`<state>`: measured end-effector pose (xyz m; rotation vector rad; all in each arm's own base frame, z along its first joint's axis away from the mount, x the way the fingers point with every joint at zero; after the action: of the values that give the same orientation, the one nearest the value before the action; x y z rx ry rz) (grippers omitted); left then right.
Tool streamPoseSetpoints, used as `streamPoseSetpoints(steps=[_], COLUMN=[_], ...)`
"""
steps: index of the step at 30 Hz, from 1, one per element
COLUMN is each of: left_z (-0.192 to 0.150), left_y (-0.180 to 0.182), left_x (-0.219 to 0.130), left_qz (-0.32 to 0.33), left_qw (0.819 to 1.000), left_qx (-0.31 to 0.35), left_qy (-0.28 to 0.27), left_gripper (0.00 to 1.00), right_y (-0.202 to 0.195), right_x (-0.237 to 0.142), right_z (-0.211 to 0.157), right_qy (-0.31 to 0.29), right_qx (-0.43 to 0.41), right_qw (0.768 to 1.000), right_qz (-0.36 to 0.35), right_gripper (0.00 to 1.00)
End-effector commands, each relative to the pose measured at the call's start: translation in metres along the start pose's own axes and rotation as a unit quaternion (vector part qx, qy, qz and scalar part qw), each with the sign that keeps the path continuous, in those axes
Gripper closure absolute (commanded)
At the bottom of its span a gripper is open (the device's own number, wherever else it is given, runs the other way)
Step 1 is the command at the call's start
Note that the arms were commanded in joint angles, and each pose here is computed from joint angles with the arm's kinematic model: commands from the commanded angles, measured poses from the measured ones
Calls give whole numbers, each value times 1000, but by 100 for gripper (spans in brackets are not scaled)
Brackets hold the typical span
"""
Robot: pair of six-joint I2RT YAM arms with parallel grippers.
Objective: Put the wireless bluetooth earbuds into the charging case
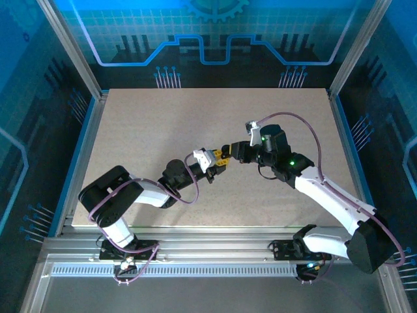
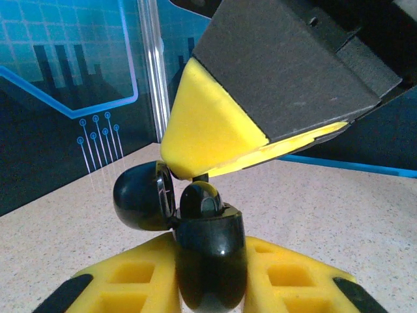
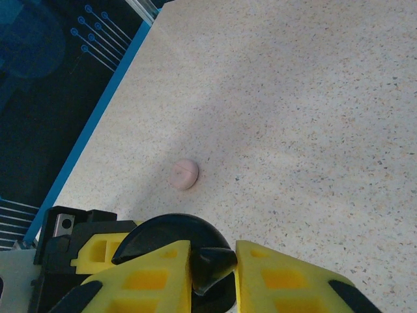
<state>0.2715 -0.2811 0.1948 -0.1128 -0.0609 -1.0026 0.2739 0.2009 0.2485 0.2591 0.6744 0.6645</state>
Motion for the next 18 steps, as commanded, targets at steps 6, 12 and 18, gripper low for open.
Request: streamPoseSetpoints(steps=[6, 12, 18], left_z=[28, 34, 43], left_y=[-9, -13, -17], left_x=[4, 2, -1], left_qz=[-28, -40, -50], left_qw=[998, 997, 996], left_qx=[25, 32, 40], left_qy=[-47, -53, -64], left_gripper=[76, 76, 76], right_y=[6, 6, 10], right_x=[-10, -14, -20], right_z=[-14, -12, -10], right_qy=[42, 44, 40], right_qx=[-27, -35, -52], right_qw=[998, 996, 994], right_qz=[42, 64, 86], right_gripper=[77, 78, 77])
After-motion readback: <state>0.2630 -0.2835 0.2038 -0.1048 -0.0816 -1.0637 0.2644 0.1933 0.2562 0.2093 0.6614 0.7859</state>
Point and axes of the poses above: each hand's point on the last joint's axis, 136 mm out from that joint toward the fingers, its own x axis out along the fingers, its own y axis along the line the jaws close on, z = x × y, the point moved 5 cm from there along -x, back along the fingers, and after that the axes turned 8 degrees about -x, right-handed, at the moved point
